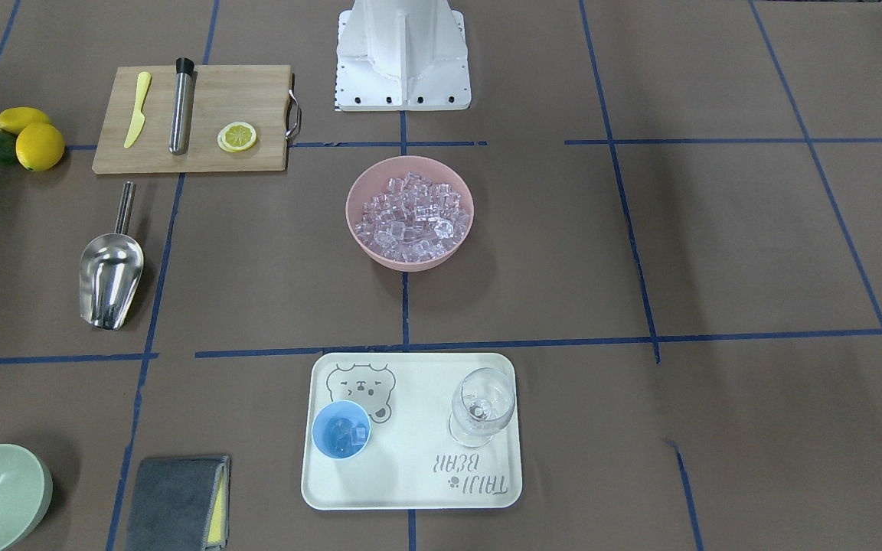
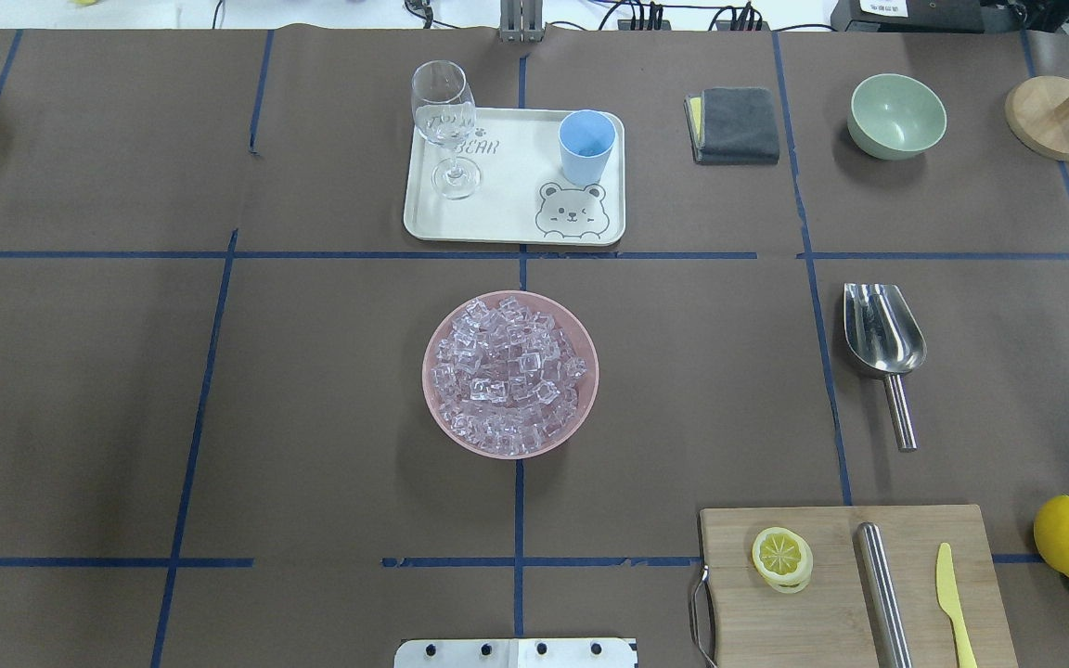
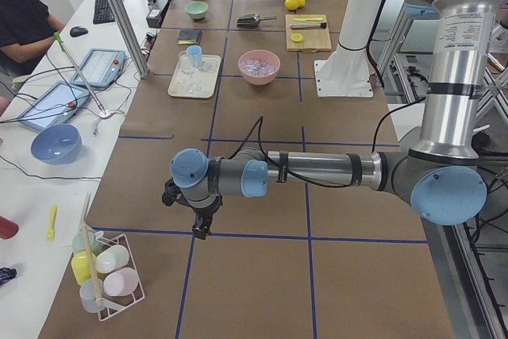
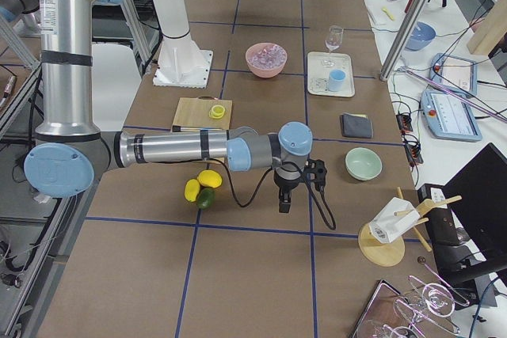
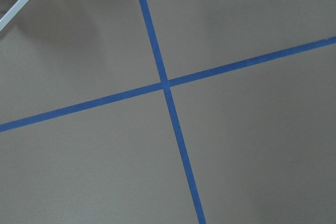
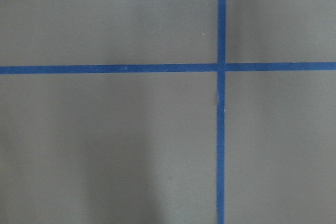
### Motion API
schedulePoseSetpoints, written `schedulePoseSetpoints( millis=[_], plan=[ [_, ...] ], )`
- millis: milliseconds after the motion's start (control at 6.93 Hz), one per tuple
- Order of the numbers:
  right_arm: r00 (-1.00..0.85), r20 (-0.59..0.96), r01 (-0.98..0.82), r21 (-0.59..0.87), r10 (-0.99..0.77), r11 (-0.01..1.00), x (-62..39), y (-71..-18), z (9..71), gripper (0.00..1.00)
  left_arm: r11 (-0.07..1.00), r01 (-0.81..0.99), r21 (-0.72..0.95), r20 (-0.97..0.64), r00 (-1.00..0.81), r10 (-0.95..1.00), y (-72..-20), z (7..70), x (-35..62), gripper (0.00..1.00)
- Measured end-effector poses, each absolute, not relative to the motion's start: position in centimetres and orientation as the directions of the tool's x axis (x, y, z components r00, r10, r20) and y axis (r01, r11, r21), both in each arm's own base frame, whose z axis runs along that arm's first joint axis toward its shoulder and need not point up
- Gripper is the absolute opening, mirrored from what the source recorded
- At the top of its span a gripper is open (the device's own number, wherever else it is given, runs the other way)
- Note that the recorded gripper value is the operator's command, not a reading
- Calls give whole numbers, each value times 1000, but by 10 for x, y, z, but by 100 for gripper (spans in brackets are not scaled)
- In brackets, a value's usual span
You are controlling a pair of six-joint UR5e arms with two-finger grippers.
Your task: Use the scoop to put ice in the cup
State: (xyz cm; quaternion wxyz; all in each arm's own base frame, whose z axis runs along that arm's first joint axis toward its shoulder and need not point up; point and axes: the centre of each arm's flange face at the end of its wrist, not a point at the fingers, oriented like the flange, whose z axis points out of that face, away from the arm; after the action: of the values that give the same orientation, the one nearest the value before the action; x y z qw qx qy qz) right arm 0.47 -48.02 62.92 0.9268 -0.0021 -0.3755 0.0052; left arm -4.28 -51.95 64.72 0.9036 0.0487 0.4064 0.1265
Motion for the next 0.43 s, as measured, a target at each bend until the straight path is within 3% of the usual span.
schedulePoseSetpoints(
  millis=[433],
  plan=[
    [709, 704, 33, 34, -48, 999, 35, -476, 658, 100, 967, -176, 182, -723, 643, 253, -517, 646, -49, 100]
  ],
)
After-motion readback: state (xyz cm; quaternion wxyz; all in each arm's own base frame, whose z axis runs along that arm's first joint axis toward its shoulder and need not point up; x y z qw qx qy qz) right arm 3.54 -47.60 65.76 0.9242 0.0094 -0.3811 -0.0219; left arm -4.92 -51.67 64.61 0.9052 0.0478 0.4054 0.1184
